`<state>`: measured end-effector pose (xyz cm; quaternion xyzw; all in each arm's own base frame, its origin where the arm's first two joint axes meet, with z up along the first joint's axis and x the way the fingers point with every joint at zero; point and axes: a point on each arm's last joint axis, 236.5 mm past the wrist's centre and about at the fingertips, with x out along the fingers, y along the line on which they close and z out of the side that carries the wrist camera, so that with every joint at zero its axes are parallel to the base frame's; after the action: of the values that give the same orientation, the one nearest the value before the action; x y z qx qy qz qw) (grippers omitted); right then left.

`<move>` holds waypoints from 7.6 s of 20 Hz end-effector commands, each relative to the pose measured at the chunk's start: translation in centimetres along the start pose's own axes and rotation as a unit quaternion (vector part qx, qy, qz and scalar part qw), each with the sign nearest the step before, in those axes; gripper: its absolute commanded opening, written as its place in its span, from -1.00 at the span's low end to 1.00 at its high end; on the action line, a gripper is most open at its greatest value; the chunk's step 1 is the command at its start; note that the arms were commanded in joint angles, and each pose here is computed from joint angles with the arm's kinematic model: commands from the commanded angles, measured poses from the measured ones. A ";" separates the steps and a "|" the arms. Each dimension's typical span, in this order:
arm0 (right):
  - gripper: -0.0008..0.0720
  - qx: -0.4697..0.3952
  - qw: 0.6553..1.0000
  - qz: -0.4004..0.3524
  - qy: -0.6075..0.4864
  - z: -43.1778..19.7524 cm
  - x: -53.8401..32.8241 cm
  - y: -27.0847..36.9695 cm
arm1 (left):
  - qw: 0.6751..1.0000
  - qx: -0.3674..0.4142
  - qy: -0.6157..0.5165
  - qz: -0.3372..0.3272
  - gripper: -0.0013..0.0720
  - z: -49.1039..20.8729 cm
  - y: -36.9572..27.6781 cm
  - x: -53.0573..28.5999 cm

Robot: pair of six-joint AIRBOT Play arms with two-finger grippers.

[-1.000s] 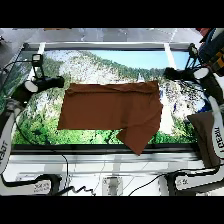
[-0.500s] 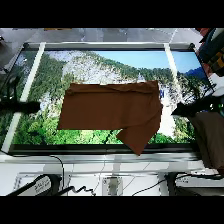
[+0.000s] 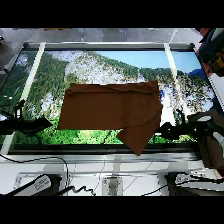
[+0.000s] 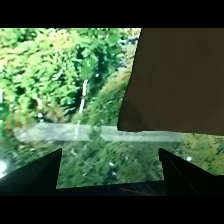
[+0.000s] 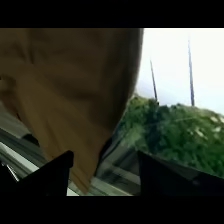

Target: Fold the clothes and pants, and hang the long-sleeved shirts on hangers.

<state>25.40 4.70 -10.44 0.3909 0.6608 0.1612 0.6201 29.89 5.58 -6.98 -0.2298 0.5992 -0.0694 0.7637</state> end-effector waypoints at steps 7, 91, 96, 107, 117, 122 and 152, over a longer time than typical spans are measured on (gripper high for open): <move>-0.49 0.045 0.997 0.001 -0.057 0.2 4.8 0.0 | 0.992 -0.065 0.007 -0.112 0.91 0.8 -2.2 4.6; -0.29 -0.051 0.988 -0.140 0.035 5.1 -10.3 0.1 | 0.985 0.156 -0.040 -0.066 -0.94 6.2 -5.9 -7.0; 0.10 -0.003 0.999 -0.028 0.045 0.8 -3.2 0.7 | 0.989 0.031 -0.079 -0.123 0.91 3.9 -4.2 -3.9; -0.57 0.028 0.998 -0.045 0.016 -1.1 2.9 -2.0 | 0.980 -0.021 0.007 -0.197 0.91 2.1 -6.5 3.6; -0.95 -0.041 0.999 -0.013 0.020 -1.0 4.5 1.2 | 0.977 -0.015 0.055 -0.205 -0.30 0.9 -9.0 8.6; -0.95 -0.064 0.998 -0.002 0.007 0.8 3.4 2.7 | 0.973 0.012 0.043 -0.228 -0.93 2.9 -9.7 6.0; -0.95 -0.113 0.993 -0.005 -0.028 1.8 1.3 4.8 | 0.990 0.024 0.078 -0.114 -0.94 1.5 -7.3 7.0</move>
<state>28.52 8.24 -9.08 0.3252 0.6302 0.2167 0.6709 34.53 -2.48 -11.58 -0.2753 0.6352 -0.1673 0.7019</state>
